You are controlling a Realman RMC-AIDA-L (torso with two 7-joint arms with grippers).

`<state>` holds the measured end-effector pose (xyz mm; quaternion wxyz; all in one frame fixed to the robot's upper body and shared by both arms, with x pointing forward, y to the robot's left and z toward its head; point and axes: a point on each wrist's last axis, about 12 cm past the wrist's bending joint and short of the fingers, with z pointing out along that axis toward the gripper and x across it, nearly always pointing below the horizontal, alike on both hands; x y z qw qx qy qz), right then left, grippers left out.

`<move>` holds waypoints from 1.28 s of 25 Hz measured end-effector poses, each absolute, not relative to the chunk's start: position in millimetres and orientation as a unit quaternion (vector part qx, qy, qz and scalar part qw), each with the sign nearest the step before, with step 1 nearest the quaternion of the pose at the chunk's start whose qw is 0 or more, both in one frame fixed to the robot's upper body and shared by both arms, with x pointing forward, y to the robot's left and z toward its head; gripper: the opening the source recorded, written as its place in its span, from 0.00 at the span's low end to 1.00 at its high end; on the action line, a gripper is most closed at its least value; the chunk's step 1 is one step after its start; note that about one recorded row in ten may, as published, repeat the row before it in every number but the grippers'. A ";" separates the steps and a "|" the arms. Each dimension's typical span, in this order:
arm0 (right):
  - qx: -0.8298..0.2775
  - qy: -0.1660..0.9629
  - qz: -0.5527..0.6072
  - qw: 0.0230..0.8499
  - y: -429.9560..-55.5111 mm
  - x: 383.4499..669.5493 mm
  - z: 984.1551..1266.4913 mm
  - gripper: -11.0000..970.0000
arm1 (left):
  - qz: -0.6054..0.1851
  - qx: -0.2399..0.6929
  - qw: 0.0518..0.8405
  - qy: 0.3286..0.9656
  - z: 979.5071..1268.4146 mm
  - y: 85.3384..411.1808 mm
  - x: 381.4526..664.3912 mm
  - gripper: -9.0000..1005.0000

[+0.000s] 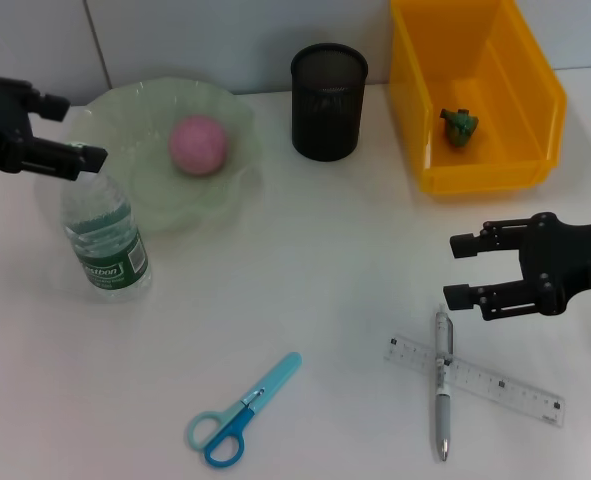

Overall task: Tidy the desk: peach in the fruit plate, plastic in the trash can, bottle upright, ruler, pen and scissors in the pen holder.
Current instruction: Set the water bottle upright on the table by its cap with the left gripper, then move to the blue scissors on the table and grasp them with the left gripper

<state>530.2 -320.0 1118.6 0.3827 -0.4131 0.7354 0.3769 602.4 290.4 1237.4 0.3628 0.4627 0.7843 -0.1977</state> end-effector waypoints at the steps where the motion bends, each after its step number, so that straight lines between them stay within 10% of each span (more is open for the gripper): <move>1: -0.413 0.735 0.377 0.383 -320.0 530.2 1118.6 0.78 | -0.202 0.464 0.368 0.780 1237.9 290.0 601.7 0.75; 15: -0.416 0.734 0.373 0.386 -319.0 532.7 1119.8 0.77 | -0.478 0.425 0.469 0.609 1196.9 255.5 573.4 0.81; 32: -0.432 0.721 0.371 0.394 -312.5 540.7 1126.6 0.77 | -0.472 0.395 0.504 0.606 1092.3 265.6 512.1 0.81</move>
